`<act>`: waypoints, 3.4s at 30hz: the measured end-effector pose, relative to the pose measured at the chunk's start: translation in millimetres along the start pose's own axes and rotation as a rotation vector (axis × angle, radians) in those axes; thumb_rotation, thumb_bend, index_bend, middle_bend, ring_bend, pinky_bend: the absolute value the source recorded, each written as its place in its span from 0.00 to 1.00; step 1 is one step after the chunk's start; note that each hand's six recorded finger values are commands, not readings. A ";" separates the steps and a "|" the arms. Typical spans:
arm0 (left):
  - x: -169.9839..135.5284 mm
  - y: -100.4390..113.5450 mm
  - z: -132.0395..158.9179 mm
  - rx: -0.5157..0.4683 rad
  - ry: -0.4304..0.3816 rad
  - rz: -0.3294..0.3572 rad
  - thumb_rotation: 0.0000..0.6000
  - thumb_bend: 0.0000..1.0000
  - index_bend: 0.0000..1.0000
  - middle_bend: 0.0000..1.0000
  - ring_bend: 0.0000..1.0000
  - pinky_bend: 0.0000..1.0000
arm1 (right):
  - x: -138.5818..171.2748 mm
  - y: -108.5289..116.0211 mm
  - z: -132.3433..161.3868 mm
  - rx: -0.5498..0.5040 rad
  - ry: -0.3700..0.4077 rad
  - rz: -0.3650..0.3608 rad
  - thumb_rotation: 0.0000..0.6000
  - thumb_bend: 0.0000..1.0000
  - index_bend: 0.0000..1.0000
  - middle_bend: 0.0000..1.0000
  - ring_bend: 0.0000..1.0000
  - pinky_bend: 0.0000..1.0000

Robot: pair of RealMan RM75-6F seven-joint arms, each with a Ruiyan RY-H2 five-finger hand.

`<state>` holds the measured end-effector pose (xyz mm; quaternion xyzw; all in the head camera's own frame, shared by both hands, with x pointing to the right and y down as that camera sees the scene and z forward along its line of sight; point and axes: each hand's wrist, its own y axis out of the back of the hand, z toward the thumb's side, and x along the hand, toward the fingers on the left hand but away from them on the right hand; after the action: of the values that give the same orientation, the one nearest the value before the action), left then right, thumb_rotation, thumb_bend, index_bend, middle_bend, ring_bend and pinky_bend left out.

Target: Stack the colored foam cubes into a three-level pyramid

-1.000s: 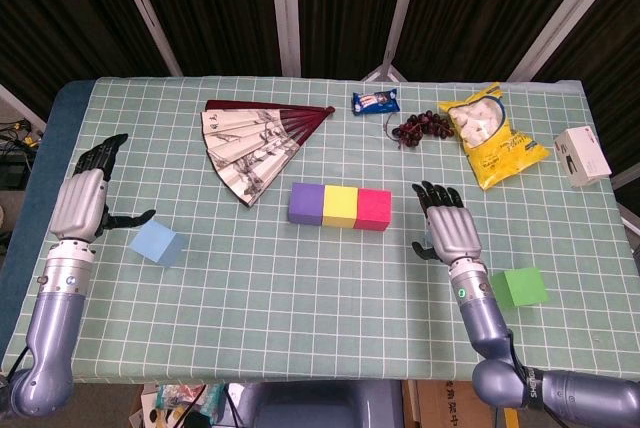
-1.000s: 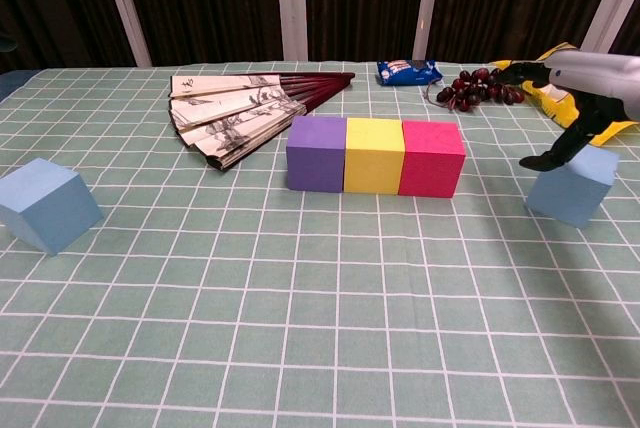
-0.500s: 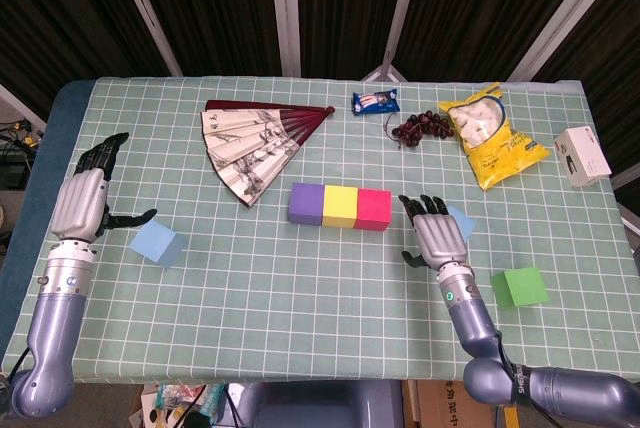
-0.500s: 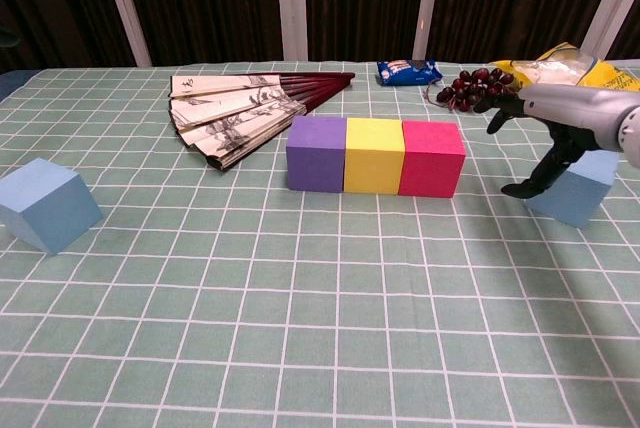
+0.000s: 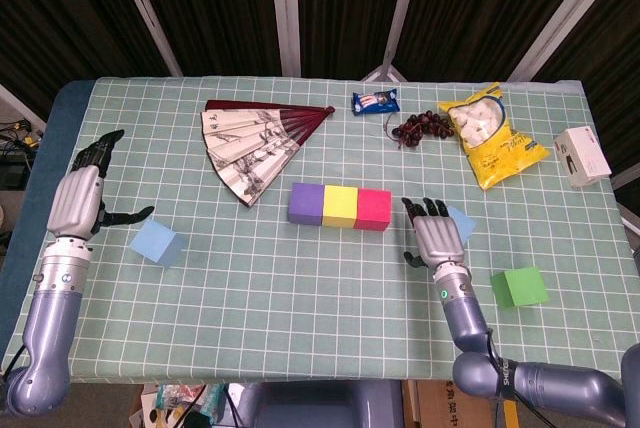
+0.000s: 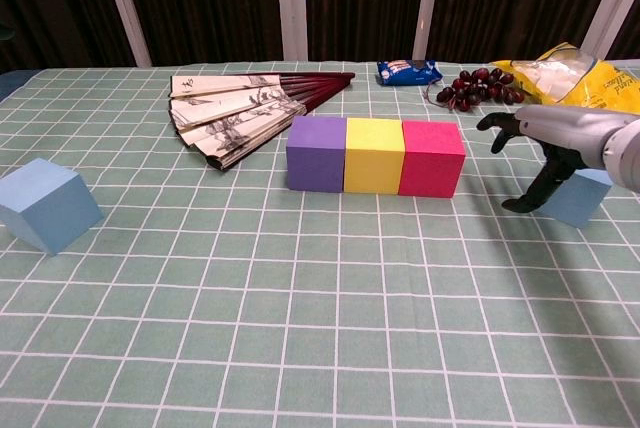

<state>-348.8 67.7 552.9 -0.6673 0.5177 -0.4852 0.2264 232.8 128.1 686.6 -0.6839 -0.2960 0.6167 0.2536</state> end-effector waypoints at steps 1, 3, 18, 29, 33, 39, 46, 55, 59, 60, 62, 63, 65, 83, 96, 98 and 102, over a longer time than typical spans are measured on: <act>-0.1 0.2 0.2 -0.001 -0.001 0.000 1.00 0.07 0.00 0.04 0.06 0.04 | 0.0 -1.5 2.1 -0.002 0.005 0.003 1.00 0.31 0.00 0.21 0.01 0.00; -0.2 0.8 0.2 -0.001 -0.001 0.002 1.00 0.07 0.00 0.04 0.06 0.04 | -0.3 -3.6 6.0 -0.005 0.013 0.007 1.00 0.31 0.00 0.21 0.01 0.00; 0.4 0.2 -0.9 -0.004 0.002 -0.001 1.00 0.07 0.00 0.04 0.06 0.03 | -7.0 -8.1 22.5 -0.041 0.034 -0.005 1.00 0.31 0.00 0.21 0.01 0.00; -0.1 -0.6 -0.2 -0.002 0.000 -0.002 1.00 0.07 0.00 0.04 0.06 0.03 | -5.6 -1.9 12.6 -0.025 0.012 -0.026 1.00 0.31 0.00 0.14 0.01 0.00; -0.4 -0.3 0.3 -0.003 -0.002 -0.001 1.00 0.07 0.00 0.04 0.06 0.03 | -1.5 4.9 10.5 -0.021 0.018 -0.045 1.00 0.31 0.00 0.11 0.00 0.00; -1.4 1.1 1.9 -0.004 -0.007 0.004 1.00 0.07 0.00 0.04 0.06 0.03 | 5.4 24.1 -0.8 0.004 0.002 -0.102 1.00 0.31 0.00 0.07 0.00 0.00; -3.2 1.0 4.3 -0.004 -0.015 0.003 1.00 0.07 0.00 0.04 0.06 0.03 | 6.4 29.8 -31.1 0.024 -0.091 -0.101 1.00 0.31 0.00 0.05 0.00 0.00; -4.4 -0.6 5.7 0.000 -0.019 -0.001 1.00 0.07 0.00 0.04 0.06 0.03 | 11.3 24.3 -59.7 0.000 -0.170 -0.063 1.00 0.31 0.00 0.05 0.00 0.00; -4.9 -0.5 6.3 0.000 -0.021 0.000 1.00 0.07 0.00 0.04 0.06 0.03 | 8.8 23.7 -64.2 0.010 -0.184 -0.063 1.00 0.31 0.00 0.05 0.00 0.00; -5.0 -0.2 6.4 -0.001 -0.021 0.001 1.00 0.07 0.00 0.04 0.06 0.03 | 8.0 23.3 -65.9 0.015 -0.189 -0.062 1.00 0.31 0.00 0.05 0.00 0.00; -4.9 0.9 6.2 -0.003 -0.020 0.005 1.00 0.07 0.00 0.04 0.06 0.03 | 6.7 22.1 -69.9 0.020 -0.204 -0.056 1.00 0.31 0.00 0.05 0.00 0.00; -4.8 1.1 5.9 -0.003 -0.019 0.006 1.00 0.07 0.00 0.04 0.06 0.03 | 6.3 21.6 -71.5 0.021 -0.210 -0.053 1.00 0.31 0.00 0.05 0.00 0.00; -4.6 0.8 5.3 -0.004 -0.016 0.004 1.00 0.07 0.00 0.04 0.06 0.03 | 5.0 20.9 -76.6 0.024 -0.230 -0.048 1.00 0.31 0.00 0.05 0.00 0.00; -4.5 -1.6 5.3 -0.002 -0.011 0.001 1.00 0.07 0.00 0.04 0.06 0.03 | -7.2 40.6 -97.6 0.063 -0.269 -0.056 1.00 0.31 0.00 0.16 0.00 0.00; -4.1 -3.2 4.2 -0.003 -0.007 -0.005 1.00 0.07 0.00 0.04 0.06 0.03 | -13.0 36.0 -98.2 0.075 -0.217 0.022 1.00 0.31 0.00 0.17 0.01 0.00; -4.1 -3.8 4.0 -0.002 -0.006 -0.007 1.00 0.07 0.00 0.04 0.06 0.03 | -12.1 34.4 -98.2 0.063 -0.216 0.031 1.00 0.31 0.00 0.16 0.01 0.00; -4.1 -3.7 4.1 -0.002 -0.006 -0.005 1.00 0.07 0.00 0.04 0.06 0.03 | -9.7 30.7 -97.5 0.012 -0.223 0.056 1.00 0.31 0.00 0.13 0.01 0.00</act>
<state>-343.3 72.0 552.5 -0.6703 0.5158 -0.4832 0.2261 331.9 101.6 682.2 -0.6173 -0.2995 0.6977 0.2060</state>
